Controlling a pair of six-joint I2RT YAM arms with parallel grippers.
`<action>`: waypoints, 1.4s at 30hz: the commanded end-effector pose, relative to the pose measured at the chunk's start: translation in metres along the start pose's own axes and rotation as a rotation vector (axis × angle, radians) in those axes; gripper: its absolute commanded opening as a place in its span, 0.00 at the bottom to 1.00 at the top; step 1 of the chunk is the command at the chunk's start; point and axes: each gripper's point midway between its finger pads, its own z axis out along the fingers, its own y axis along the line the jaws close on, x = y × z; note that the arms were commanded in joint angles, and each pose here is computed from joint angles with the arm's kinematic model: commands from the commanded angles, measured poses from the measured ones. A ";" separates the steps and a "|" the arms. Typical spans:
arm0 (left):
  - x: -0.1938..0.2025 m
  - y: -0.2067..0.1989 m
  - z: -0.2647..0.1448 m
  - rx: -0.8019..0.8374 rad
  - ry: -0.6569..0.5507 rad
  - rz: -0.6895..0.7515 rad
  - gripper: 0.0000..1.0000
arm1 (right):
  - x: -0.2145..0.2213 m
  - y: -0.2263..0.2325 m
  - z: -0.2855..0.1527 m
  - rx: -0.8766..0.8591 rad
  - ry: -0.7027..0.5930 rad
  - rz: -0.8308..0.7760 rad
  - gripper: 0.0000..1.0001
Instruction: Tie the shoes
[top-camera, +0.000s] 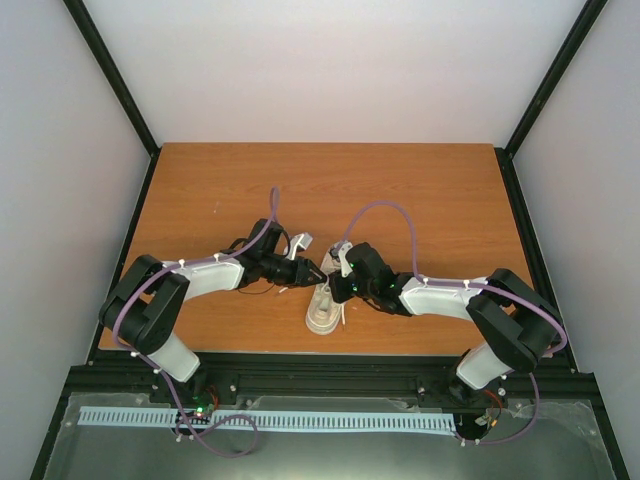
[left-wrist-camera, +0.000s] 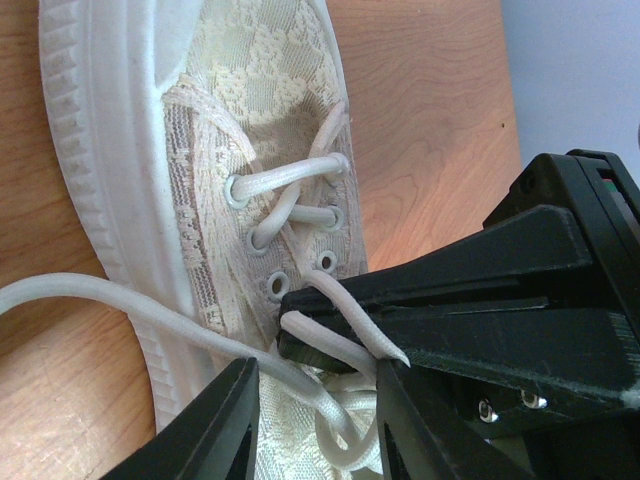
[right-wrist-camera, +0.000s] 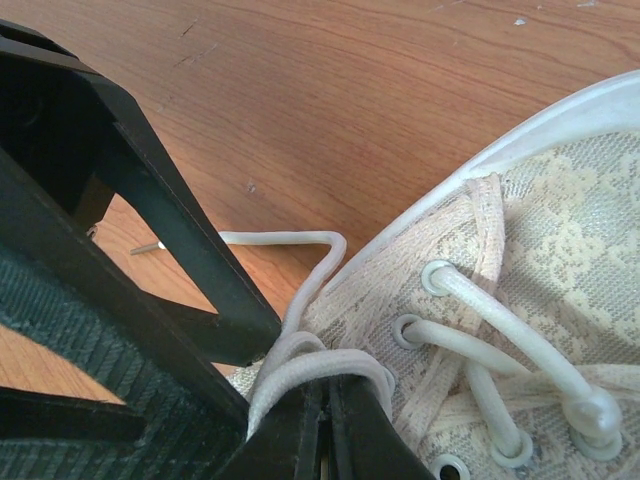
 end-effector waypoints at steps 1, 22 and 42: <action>-0.018 -0.022 0.002 0.050 -0.036 0.061 0.37 | -0.003 0.000 0.002 0.000 -0.004 -0.009 0.03; -0.020 -0.030 0.007 0.082 -0.032 0.072 0.30 | -0.003 0.001 0.002 -0.005 -0.004 -0.014 0.03; -0.026 -0.025 -0.002 0.024 -0.094 0.040 0.01 | -0.006 -0.003 -0.008 0.018 -0.033 -0.008 0.03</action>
